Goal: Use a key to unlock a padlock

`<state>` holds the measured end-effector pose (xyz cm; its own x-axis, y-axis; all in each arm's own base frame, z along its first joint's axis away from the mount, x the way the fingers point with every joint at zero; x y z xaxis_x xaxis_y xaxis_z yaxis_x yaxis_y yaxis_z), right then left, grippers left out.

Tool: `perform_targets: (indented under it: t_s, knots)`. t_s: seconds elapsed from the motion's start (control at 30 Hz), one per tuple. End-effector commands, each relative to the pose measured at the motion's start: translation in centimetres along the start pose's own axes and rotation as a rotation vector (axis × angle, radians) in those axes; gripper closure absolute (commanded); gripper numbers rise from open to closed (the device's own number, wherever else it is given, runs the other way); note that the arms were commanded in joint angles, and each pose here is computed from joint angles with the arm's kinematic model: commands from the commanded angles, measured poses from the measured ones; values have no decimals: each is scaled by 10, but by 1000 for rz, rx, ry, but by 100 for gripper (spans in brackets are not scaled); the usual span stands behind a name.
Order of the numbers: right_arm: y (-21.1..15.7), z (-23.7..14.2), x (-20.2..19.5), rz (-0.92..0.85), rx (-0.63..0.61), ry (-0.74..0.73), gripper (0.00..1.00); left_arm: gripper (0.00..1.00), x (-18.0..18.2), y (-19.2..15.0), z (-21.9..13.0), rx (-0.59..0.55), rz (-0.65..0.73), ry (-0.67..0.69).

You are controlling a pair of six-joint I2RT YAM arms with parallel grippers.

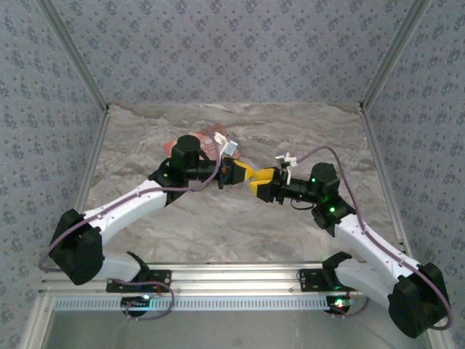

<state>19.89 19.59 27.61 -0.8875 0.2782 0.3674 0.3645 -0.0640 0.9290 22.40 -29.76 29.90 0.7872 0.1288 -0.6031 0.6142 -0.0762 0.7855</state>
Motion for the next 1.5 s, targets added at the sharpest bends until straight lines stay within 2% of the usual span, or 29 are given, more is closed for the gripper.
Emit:
perform_targets:
  t_s: [0.0,0.17,0.4,0.6,0.83,1.47]
  knots:
    - [6,6,2,-5,-25,12,51,100,-12,8,-3,-42,34,-23]
    - [1,12,-2,15,-7,6,57,100,-11,9,-4,-52,34,-13]
    - [-4,10,-5,32,11,-25,75,100,-10,9,-6,-74,36,12]
    - [-5,5,-7,36,5,-49,86,100,-9,9,-8,-89,38,28]
    - [-5,2,-8,39,1,-63,93,100,-9,10,-9,-95,40,33]
    - [3,-11,-11,46,-52,-101,98,100,-11,3,-11,-89,76,6]
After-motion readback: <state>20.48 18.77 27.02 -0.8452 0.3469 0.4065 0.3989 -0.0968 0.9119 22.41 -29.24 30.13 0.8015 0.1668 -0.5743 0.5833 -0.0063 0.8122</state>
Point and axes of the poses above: each hand's point on the last joint's axis, 136 mm out from that joint toward the fingers, its own z axis out along the fingers, its own x axis along the line the jaws close on, y = z × x, the point moved 6 cm from there along -z, back along the fingers, and after that the axes turned 4 degrees about -z, right-handed, at the moved point
